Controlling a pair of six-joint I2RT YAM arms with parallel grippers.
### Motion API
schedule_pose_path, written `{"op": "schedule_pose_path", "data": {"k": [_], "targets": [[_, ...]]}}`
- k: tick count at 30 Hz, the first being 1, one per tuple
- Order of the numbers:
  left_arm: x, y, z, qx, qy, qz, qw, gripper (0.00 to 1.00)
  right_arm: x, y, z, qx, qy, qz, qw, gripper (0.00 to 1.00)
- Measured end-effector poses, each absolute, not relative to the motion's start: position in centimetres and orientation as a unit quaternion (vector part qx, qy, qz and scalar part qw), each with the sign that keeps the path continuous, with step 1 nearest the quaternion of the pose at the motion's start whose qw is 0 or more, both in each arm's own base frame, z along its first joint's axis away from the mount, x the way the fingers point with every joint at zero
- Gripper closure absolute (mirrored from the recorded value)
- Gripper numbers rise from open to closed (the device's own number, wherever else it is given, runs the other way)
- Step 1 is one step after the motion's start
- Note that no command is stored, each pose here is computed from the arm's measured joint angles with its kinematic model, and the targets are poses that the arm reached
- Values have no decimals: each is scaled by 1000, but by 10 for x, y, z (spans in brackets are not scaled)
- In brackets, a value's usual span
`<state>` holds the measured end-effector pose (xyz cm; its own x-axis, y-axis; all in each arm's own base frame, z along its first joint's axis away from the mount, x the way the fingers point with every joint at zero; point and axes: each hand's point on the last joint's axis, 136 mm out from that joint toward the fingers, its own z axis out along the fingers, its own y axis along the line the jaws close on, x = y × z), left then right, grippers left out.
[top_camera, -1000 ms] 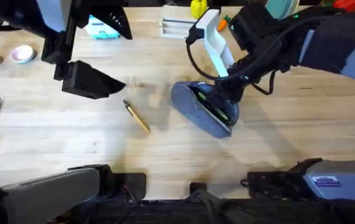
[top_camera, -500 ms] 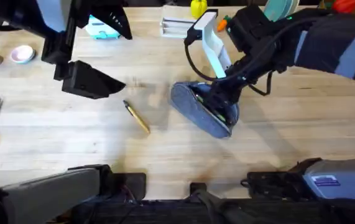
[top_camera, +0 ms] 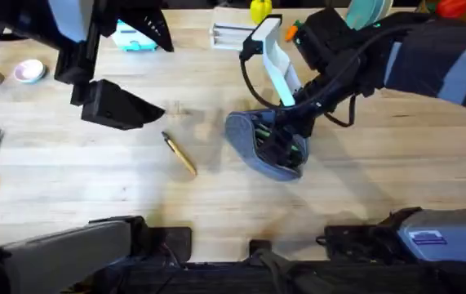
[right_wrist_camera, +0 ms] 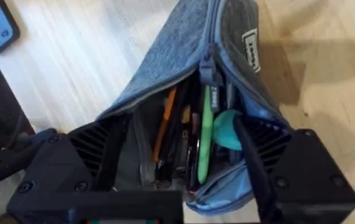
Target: Unzip the bag, pick up the pens from the table one at a time and place them inside, then zip the bag closed.
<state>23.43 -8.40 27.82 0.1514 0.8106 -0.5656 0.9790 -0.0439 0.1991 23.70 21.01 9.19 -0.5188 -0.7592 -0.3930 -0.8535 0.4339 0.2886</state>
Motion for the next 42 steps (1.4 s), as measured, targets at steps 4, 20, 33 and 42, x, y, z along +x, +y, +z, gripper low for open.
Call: {"op": "schedule_pose_path", "data": {"k": [4,20,33,42], "targets": [[234,-84,278,706,633,-152,277,7,237,210,92,-479,841,231,102,5],[234,-83,278,707,634,-150,275,7,238,211,117,-482,835,231,128,5],[242,-79,276,680,668,-142,268,6,285,203,224,-468,797,205,323,5],[253,-63,269,519,813,-144,221,6,329,182,258,-412,791,183,414,4]]}}
